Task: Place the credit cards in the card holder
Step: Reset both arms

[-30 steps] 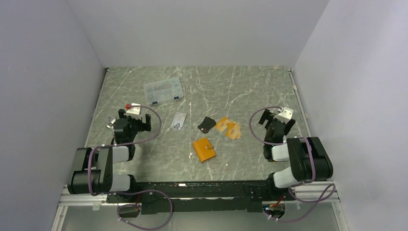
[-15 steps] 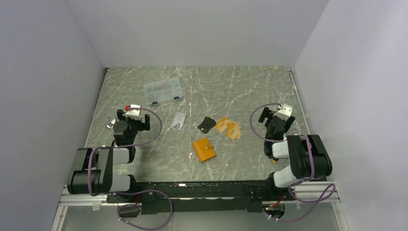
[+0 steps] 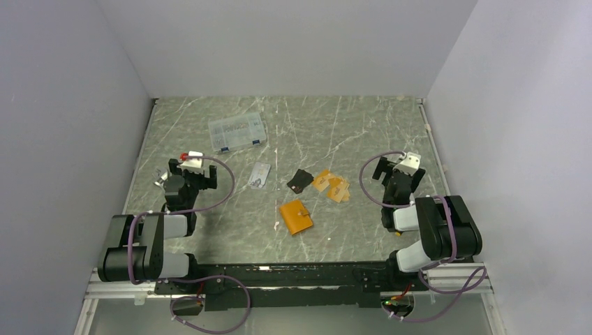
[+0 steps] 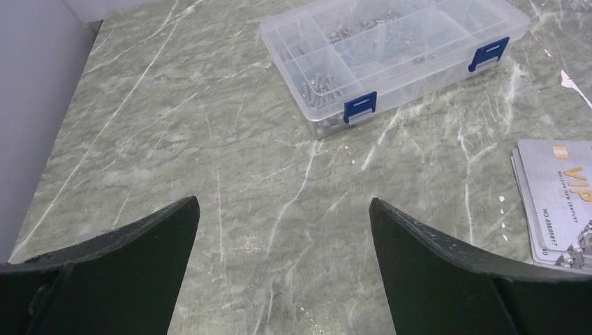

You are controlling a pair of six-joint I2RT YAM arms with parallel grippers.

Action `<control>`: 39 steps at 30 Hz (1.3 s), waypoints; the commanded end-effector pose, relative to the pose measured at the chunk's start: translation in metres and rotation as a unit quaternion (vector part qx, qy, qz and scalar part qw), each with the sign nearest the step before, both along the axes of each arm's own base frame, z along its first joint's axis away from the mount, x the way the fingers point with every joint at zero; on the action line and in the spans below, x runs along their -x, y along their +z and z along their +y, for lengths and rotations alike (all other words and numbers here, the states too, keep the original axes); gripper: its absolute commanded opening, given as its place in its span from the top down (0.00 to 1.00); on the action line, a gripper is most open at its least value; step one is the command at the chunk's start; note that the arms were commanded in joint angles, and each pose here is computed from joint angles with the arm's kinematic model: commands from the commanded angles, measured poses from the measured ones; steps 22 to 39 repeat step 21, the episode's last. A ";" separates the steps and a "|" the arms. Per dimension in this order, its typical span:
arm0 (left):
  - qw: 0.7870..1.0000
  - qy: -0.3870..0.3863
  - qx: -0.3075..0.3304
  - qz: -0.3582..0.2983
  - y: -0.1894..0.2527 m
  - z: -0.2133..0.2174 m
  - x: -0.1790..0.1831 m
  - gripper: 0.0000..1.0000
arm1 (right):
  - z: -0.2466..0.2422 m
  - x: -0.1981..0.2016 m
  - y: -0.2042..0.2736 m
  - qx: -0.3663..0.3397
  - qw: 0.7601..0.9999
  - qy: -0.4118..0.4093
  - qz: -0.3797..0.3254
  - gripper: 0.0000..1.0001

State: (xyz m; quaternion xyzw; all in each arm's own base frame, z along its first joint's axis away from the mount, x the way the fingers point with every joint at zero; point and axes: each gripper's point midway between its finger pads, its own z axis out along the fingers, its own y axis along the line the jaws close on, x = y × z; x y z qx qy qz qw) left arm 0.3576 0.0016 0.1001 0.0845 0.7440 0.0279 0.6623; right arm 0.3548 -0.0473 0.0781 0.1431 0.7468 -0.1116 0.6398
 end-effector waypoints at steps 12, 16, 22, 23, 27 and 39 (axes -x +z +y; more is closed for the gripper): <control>1.000 0.000 0.008 -0.025 0.018 0.003 -0.010 0.01 | -0.003 -0.010 0.018 -0.003 1.000 -0.007 -0.028 0.00; 1.000 -0.004 0.016 -0.021 0.017 0.004 -0.011 0.01 | -0.003 -0.010 0.018 -0.003 1.000 -0.007 -0.029 0.00; 1.000 -0.001 0.017 -0.027 0.019 0.005 -0.009 0.01 | -0.003 -0.010 0.018 -0.003 1.000 -0.007 -0.029 0.00; 1.000 -0.001 0.017 -0.027 0.019 0.005 -0.009 0.01 | -0.003 -0.010 0.018 -0.003 1.000 -0.007 -0.029 0.00; 1.000 -0.001 0.017 -0.027 0.019 0.005 -0.009 0.01 | -0.003 -0.010 0.018 -0.003 1.000 -0.007 -0.029 0.00; 1.000 -0.001 0.017 -0.027 0.019 0.005 -0.009 0.01 | -0.003 -0.010 0.018 -0.003 1.000 -0.007 -0.029 0.00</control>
